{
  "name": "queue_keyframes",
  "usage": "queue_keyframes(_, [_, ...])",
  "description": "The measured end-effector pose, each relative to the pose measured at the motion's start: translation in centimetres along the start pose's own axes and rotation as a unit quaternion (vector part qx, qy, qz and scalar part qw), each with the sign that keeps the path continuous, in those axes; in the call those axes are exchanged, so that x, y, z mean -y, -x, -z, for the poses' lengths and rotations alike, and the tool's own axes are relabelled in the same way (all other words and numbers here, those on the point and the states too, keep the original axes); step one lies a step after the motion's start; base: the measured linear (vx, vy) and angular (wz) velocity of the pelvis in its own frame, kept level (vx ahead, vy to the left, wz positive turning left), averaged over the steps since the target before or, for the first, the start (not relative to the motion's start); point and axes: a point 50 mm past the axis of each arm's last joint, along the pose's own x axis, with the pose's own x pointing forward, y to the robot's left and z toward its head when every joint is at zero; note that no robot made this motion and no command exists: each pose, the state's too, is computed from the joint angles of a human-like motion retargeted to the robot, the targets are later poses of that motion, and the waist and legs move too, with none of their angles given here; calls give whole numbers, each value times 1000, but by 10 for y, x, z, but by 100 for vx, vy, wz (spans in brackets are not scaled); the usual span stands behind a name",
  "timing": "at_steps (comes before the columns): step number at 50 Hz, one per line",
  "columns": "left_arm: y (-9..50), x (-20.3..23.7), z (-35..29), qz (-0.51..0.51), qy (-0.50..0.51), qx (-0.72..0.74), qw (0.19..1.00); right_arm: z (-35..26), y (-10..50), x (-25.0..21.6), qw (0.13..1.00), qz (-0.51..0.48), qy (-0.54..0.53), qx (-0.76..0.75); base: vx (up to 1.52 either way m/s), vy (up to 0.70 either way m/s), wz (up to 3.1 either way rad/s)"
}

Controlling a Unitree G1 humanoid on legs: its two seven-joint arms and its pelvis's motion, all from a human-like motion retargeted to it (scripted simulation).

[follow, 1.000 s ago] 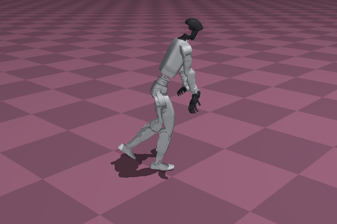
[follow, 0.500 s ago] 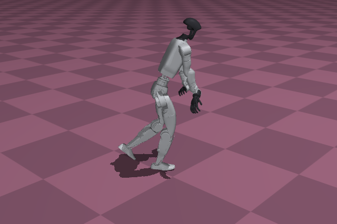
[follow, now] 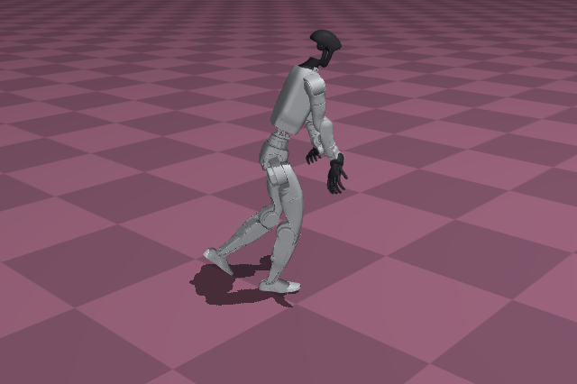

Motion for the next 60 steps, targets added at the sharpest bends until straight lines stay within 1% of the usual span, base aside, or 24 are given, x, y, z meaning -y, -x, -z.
queue_keyframes(33, [5, 1, 3, -12, -1, -39, 999, -6, -6, 1, 1000, 16, -5, 1, 0, 0, 0])
queue_keyframes(60, [13, 8, -3, 18, -3, -12, 1000, -15, -5, -5, 1000, -14, -17, 21, 0, 0, 0])
